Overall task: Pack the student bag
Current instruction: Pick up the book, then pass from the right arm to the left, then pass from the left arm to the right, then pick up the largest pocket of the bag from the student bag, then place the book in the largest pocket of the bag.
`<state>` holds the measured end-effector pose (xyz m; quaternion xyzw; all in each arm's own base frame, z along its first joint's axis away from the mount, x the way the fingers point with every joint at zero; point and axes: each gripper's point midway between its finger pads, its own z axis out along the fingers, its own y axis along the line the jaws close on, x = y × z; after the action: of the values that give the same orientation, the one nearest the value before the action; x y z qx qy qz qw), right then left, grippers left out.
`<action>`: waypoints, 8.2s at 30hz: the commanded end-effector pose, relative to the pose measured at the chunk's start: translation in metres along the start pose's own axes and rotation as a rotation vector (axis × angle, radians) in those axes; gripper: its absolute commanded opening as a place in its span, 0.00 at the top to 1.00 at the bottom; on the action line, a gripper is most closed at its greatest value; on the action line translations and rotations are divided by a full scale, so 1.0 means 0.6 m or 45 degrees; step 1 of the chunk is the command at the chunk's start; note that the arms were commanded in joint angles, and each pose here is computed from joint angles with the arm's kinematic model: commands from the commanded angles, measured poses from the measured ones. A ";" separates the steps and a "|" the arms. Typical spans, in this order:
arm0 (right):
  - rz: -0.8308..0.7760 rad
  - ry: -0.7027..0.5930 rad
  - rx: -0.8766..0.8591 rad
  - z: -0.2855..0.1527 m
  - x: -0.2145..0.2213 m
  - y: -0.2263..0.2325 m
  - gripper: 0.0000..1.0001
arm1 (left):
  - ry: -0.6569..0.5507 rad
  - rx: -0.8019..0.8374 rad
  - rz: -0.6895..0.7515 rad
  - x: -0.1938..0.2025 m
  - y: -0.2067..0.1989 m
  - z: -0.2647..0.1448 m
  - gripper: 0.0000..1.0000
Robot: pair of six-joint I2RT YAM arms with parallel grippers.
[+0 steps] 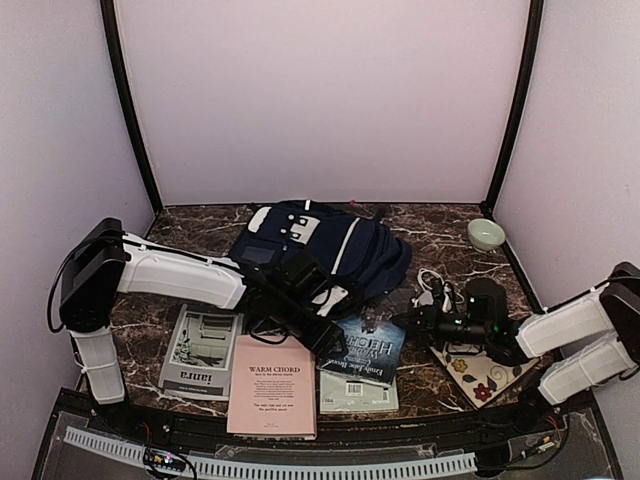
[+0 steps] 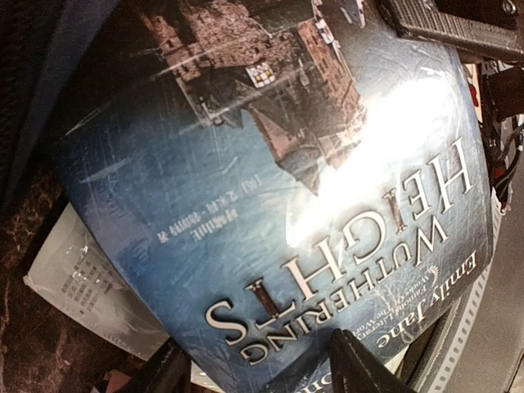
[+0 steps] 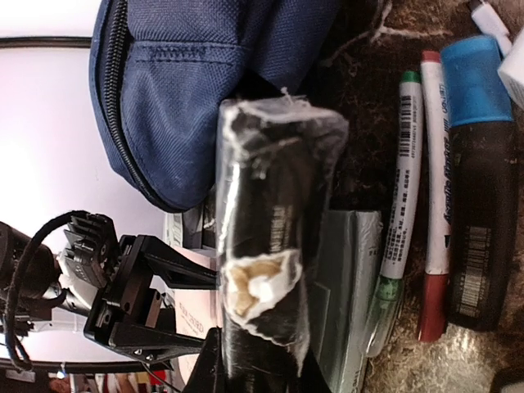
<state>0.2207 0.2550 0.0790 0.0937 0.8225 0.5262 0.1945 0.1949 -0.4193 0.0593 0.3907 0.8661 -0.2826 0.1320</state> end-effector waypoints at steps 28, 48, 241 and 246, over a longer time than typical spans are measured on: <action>-1.862 0.358 -0.489 -0.148 0.088 0.325 1.00 | -0.381 0.404 0.802 -0.119 -0.214 -0.247 0.09; -1.716 -0.170 -0.352 -0.157 -0.026 0.378 0.12 | -1.071 0.312 0.780 -0.184 -0.239 -0.439 1.00; -0.066 -0.824 0.028 0.207 -0.296 0.272 0.08 | -1.048 -0.548 0.408 -0.374 -0.005 -0.486 1.00; -0.436 -0.650 0.275 0.134 -0.248 0.250 0.04 | -1.008 -0.591 0.298 -0.346 0.047 -0.467 1.00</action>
<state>0.4110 0.3488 0.1705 0.2160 0.7848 0.3904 0.4301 0.3490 -0.3769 0.2857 0.3653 0.7941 -0.1437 0.4639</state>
